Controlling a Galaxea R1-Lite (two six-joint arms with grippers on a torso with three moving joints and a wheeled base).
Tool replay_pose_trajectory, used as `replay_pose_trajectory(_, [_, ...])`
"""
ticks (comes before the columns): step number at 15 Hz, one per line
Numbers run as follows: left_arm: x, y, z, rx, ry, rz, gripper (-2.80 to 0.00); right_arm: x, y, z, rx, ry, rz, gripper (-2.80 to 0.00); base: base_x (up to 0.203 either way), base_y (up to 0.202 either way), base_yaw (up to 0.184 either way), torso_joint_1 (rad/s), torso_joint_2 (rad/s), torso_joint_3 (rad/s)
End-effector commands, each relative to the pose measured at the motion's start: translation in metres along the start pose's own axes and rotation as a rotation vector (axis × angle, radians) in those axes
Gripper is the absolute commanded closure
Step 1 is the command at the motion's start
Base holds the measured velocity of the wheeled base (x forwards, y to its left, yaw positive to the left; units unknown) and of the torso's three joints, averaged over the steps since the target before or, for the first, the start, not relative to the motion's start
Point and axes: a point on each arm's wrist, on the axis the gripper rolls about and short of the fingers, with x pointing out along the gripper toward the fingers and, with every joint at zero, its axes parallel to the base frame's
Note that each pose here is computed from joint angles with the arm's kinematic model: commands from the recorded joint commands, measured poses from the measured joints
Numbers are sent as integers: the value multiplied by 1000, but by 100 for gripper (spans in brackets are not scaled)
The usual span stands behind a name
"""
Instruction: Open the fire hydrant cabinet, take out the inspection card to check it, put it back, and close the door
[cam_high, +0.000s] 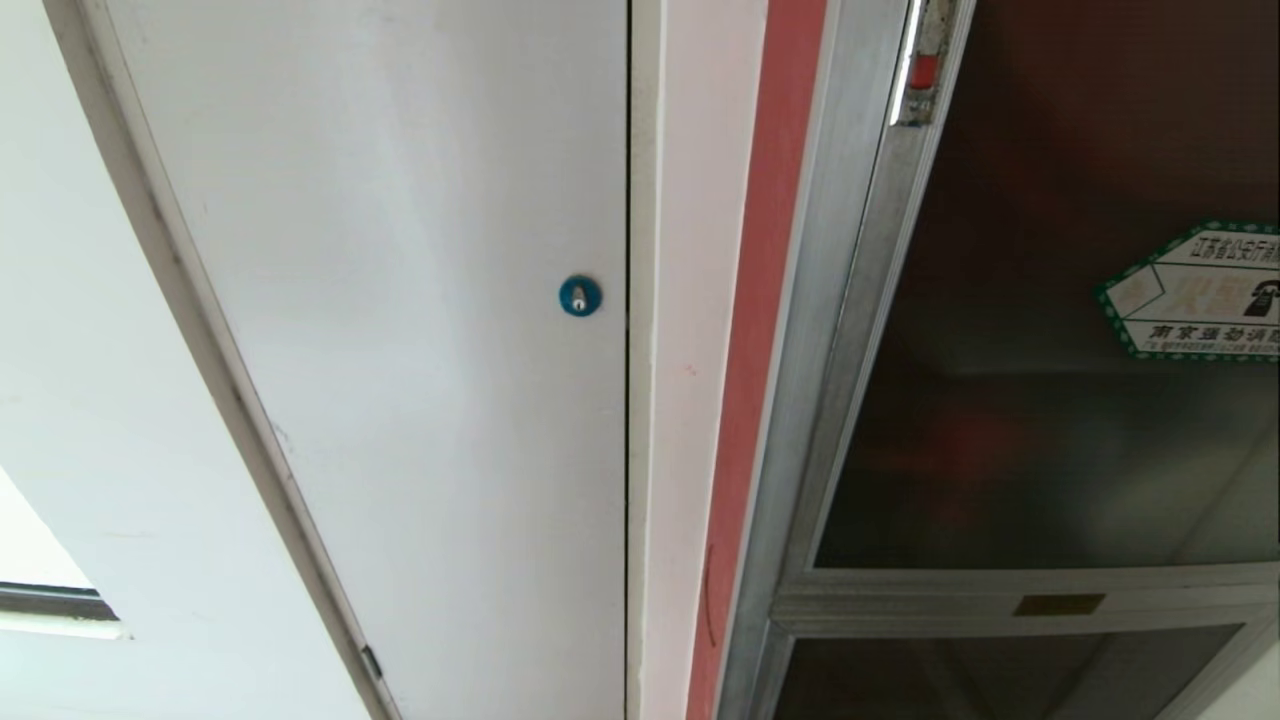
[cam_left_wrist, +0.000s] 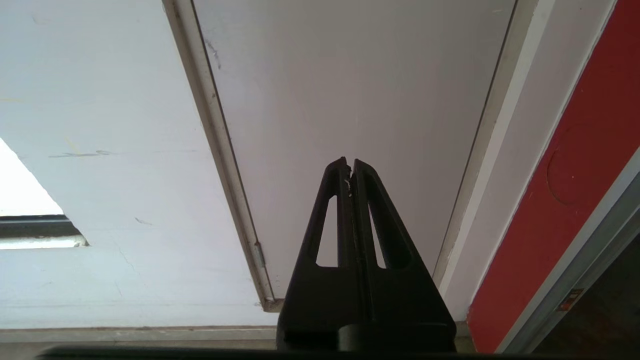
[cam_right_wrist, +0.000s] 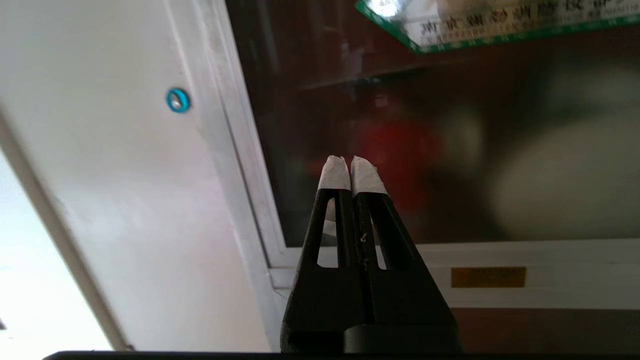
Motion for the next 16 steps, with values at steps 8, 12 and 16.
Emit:
replay_pose_trajectory(8, [1,0,-3,0,13,0,0,6,-13,-50,-126,125,-82,0,0,0,0,0,0,0])
replay_pose_trajectory(12, [1,0,-3,0,13,0,0,4,-15,-60,-122,223,-105,0,0,0,0,0,0,0])
replay_pose_trajectory(16, [1,0,-3,0,13,0,0,3,-16,-63,-126,255,-130,0,0,0,0,0,0,0])
